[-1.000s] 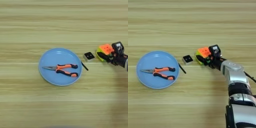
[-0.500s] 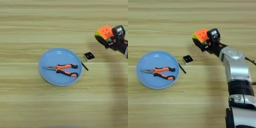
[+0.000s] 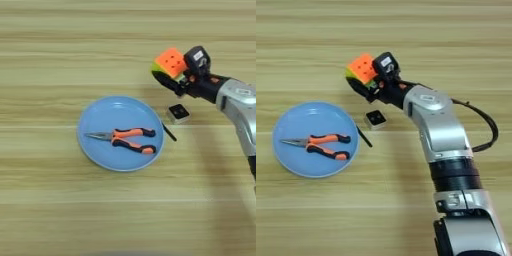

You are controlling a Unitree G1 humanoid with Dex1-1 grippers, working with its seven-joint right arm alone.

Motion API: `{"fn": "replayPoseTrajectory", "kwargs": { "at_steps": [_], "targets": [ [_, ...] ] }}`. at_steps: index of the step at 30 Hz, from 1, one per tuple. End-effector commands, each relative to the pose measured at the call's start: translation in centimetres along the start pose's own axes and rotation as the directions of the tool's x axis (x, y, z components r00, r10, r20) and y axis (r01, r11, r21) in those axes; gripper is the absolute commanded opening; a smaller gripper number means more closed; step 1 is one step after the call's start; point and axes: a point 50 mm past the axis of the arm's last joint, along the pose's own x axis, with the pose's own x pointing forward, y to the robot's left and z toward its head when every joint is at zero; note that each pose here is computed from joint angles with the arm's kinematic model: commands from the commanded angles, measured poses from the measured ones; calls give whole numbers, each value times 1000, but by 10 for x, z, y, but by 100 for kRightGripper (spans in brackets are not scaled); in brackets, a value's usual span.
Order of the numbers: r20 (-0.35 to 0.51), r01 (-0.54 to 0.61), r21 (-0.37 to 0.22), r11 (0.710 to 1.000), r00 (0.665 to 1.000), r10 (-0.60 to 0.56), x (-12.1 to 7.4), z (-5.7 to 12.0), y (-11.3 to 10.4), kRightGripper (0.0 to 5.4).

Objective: Move the objects on the table

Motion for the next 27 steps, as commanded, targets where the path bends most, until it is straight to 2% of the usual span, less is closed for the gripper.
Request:
{"fn": "replayPoseTrajectory", "kwargs": {
  "at_steps": [1, 8, 15, 27],
  "targets": [
    [83, -22, -92, 995, 996, 30, 16, 34, 3, 334],
    [55, -115, -66, 991, 991, 119, 33, 24, 27, 334],
    [8, -174, -41, 984, 985, 175, 40, 7, 45, 334],
    [-69, -211, -5, 977, 975, 210, 51, -19, 61, 334]
  ]
}}
